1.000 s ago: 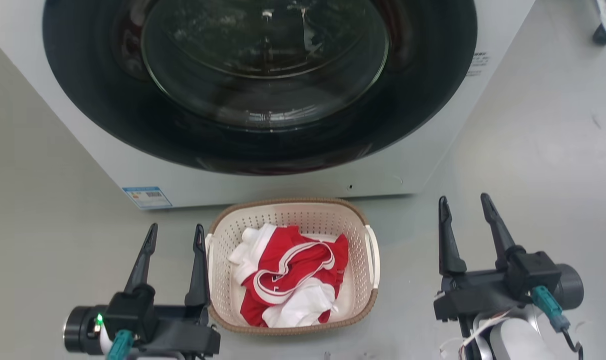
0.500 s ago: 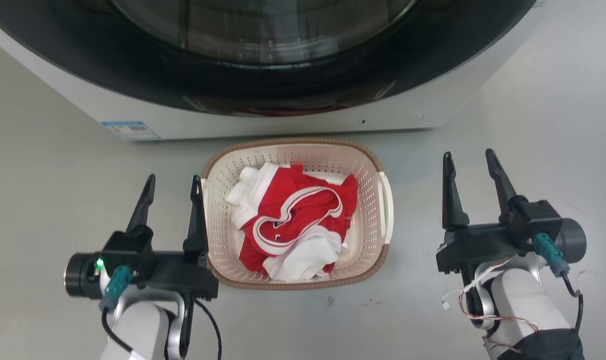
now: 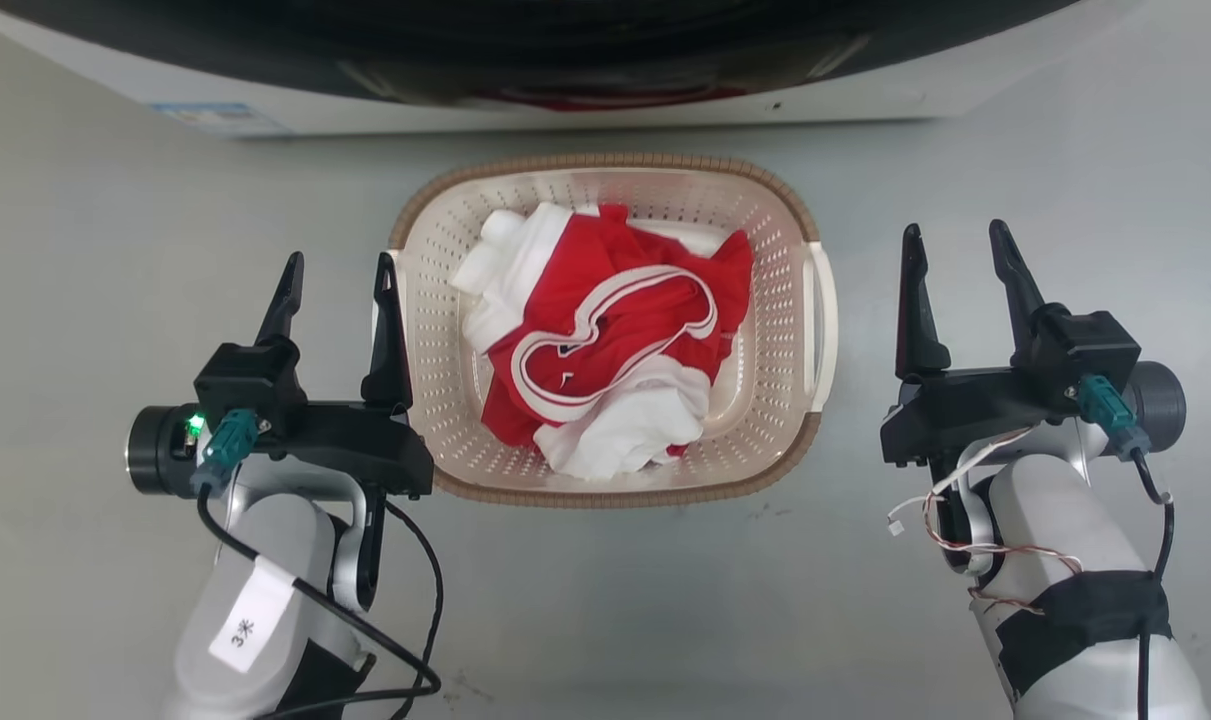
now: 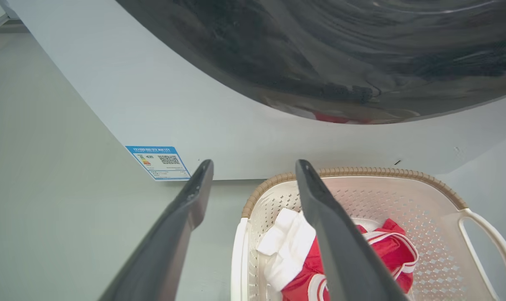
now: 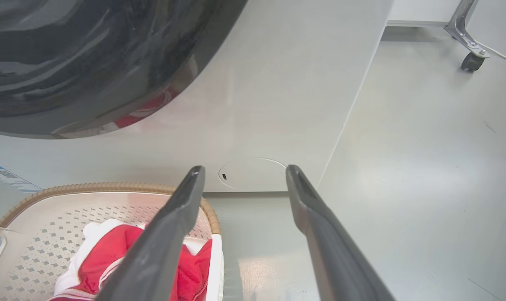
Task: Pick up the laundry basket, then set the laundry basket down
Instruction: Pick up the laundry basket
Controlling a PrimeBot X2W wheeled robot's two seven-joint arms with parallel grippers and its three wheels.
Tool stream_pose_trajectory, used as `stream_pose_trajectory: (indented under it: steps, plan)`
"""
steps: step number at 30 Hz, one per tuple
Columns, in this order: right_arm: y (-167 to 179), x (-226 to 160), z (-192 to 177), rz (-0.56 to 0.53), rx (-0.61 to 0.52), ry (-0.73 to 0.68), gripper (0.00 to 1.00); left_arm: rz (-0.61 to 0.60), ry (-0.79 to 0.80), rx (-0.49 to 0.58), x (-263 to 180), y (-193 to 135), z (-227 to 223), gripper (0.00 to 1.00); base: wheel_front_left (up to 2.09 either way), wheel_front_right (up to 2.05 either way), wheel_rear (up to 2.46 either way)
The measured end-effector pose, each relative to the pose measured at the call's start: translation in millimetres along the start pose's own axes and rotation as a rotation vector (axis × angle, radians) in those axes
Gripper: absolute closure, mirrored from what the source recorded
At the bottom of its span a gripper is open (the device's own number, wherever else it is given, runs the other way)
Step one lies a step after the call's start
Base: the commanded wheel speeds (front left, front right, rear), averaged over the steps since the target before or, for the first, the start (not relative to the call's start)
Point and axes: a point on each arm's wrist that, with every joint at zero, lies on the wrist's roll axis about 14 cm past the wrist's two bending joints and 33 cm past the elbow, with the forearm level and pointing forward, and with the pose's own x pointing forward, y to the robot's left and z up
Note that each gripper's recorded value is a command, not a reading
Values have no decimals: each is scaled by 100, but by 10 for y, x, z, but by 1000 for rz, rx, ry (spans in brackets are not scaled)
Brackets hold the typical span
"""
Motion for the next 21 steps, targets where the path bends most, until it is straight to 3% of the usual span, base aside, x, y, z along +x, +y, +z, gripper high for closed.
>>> stream_pose_trajectory:
  steps: [8,21]
  plan:
    - [8,148,-620,8,22,140,0,46,173,-4,90,186,-651,0,0,0,0]
    - [181,269,-1134,64,27,250,0,67,300,-8,203,304,-1127,0,0,0,0]
